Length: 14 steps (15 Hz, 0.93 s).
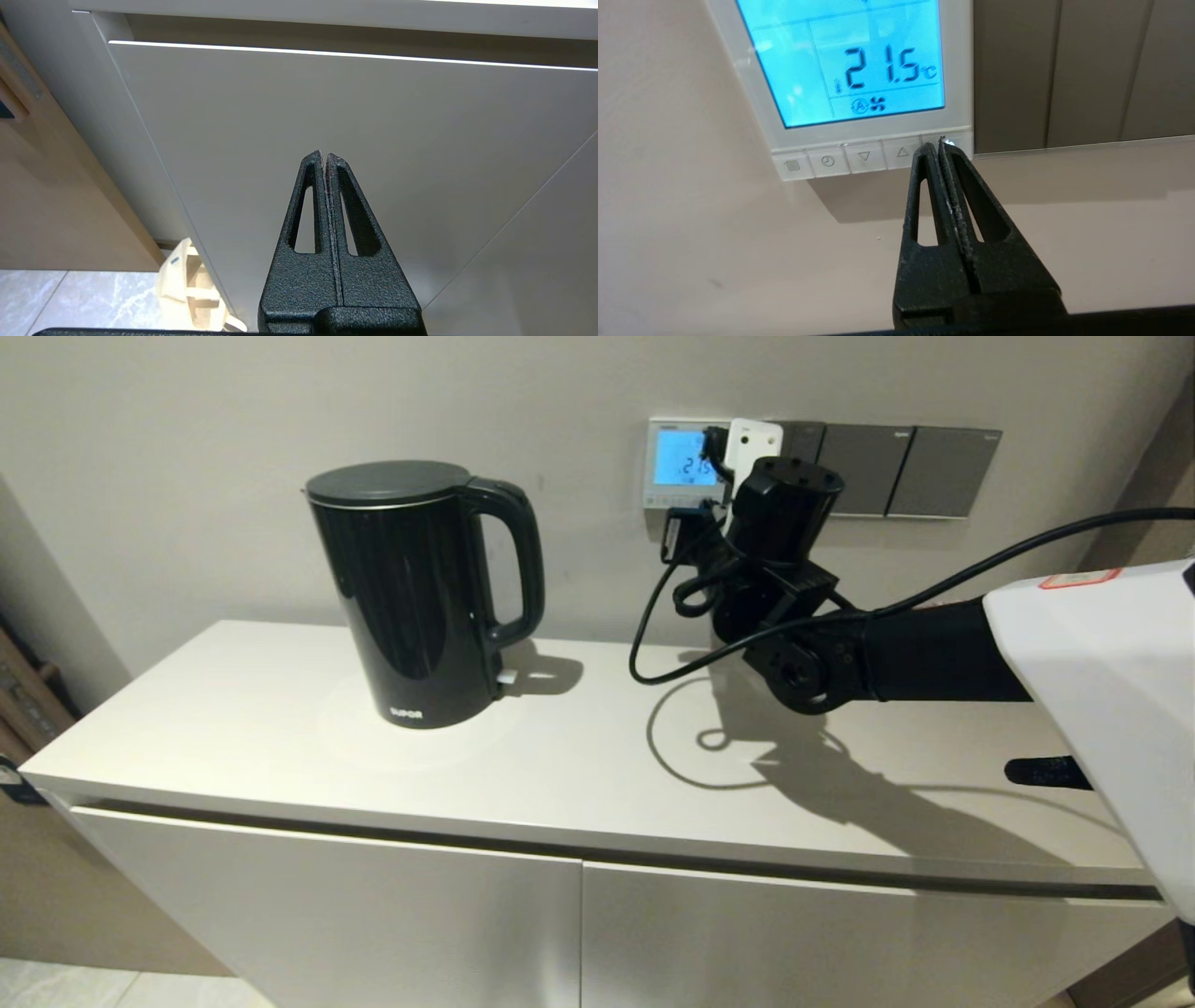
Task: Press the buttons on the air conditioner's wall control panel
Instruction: Turn on the central air conditioner, then press the temperature increase button
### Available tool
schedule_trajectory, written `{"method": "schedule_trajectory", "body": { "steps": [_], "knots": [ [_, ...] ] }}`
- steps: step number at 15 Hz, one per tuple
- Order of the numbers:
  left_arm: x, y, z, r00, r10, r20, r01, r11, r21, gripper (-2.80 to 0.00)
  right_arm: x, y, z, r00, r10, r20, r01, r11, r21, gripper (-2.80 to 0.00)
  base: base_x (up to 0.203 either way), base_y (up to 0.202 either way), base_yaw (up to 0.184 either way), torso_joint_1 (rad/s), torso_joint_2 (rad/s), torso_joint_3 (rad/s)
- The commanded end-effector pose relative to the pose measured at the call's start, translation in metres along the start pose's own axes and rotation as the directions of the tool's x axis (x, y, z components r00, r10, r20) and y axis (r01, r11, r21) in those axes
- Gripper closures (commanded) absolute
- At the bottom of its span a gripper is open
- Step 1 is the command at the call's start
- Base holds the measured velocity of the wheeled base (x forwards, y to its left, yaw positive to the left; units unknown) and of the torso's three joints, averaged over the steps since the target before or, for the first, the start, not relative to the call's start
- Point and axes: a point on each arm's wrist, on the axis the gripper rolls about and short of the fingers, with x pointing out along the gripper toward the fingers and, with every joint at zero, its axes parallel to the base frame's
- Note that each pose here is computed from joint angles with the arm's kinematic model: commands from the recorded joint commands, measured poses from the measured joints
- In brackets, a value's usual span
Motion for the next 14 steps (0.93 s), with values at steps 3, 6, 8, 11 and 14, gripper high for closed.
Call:
{"method": "schedule_trajectory", "body": {
  "steps": [3, 6, 8, 11, 14],
  "knots": [
    [0.0, 0.0, 0.0, 1.0, -0.001, 0.0, 0.001, 1.0, 0.0, 0.0, -0.017, 0.006, 0.016, 0.999, 0.024, 0.021, -0.025, 0.999, 0.025, 0.0, 0.0, 0.0, 0.0, 0.0, 0.0, 0.0],
    [0.0, 0.0, 0.0, 1.0, 0.0, 0.0, 0.0, 1.0, 0.0, 0.0, -0.021, 0.016, 0.013, 0.999, 0.047, 0.007, -0.047, 0.999, 0.019, 0.0, 0.0, 0.0, 0.0, 0.0, 0.0, 0.0],
    [0.0, 0.0, 0.0, 1.0, 0.0, 0.0, 0.0, 1.0, 0.0, 0.0, -0.02, 0.016, 0.012, 0.999, 0.047, 0.006, -0.048, 0.999, 0.018, 0.0, 0.0, 0.0, 0.0, 0.0, 0.0, 0.0],
    [0.0, 0.0, 0.0, 1.0, 0.0, 0.0, 0.0, 1.0, 0.0, 0.0, -0.017, 0.014, 0.012, 0.999, 0.039, -0.001, -0.039, 0.999, 0.009, 0.0, 0.0, 0.0, 0.0, 0.0, 0.0, 0.0],
    [0.0, 0.0, 0.0, 1.0, 0.0, 0.0, 0.0, 1.0, 0.0, 0.0, -0.011, 0.016, 0.004, 0.999, 0.035, -0.01, -0.035, 0.999, 0.001, 0.0, 0.0, 0.0, 0.0, 0.0, 0.0, 0.0]
  ]
}}
